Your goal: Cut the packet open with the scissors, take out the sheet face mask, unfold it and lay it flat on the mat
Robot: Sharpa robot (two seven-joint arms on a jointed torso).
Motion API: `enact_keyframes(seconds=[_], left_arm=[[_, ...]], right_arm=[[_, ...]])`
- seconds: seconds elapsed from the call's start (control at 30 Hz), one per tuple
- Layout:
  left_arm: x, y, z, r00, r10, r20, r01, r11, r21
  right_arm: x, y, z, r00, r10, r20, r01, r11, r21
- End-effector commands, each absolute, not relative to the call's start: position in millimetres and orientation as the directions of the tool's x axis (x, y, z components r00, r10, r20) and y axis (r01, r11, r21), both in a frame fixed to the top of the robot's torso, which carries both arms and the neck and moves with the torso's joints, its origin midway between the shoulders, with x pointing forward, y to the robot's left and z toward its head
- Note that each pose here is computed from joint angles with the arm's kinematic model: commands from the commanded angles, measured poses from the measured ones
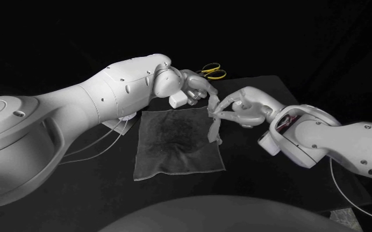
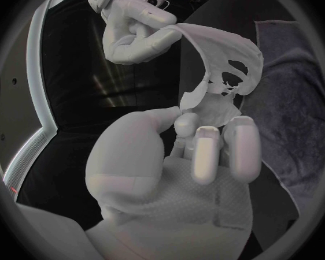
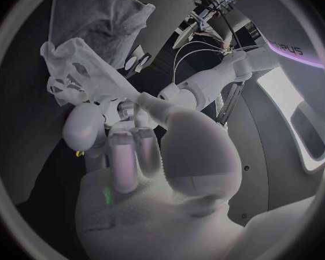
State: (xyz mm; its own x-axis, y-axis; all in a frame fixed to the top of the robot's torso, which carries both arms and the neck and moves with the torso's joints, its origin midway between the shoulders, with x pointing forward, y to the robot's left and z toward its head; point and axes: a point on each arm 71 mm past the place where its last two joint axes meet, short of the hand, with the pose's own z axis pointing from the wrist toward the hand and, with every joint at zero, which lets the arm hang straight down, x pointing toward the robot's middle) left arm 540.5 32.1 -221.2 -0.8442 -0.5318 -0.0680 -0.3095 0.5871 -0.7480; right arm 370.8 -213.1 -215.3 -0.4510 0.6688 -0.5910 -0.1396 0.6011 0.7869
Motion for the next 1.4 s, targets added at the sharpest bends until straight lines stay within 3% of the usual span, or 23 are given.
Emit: enact_keyframes(seconds=[0.03,0.47,1.0,1.4], left_arm=[[538.1,36.7,-227.3,-0.871,-0.488,-0.062,-0.293,0.616,-0.731],[545.5,76.0,-246.2,-0.842,-0.526,-0.116,-0.316,0.656,-0.686],[556.1,120.9,-255.4,-0.799,-0.55,-0.242,-0.289,0.705,-0.647],[558.4,136.2,-268.3,-0.789,-0.522,-0.324,-0.243,0.75,-0.615]], right_arm=[[370.2,-205.2,-226.2,-0.463,0.673,-0.577,-0.124,0.595,0.794],[377.7,-166.4,-270.4,-0.476,0.688,-0.547,-0.107,0.572,0.813],[380.1,-131.5,-286.4,-0.524,0.678,-0.515,-0.099,0.552,0.828],[387.3,-96.5,-297.1,-0.532,0.68,-0.504,-0.091,0.546,0.833]])
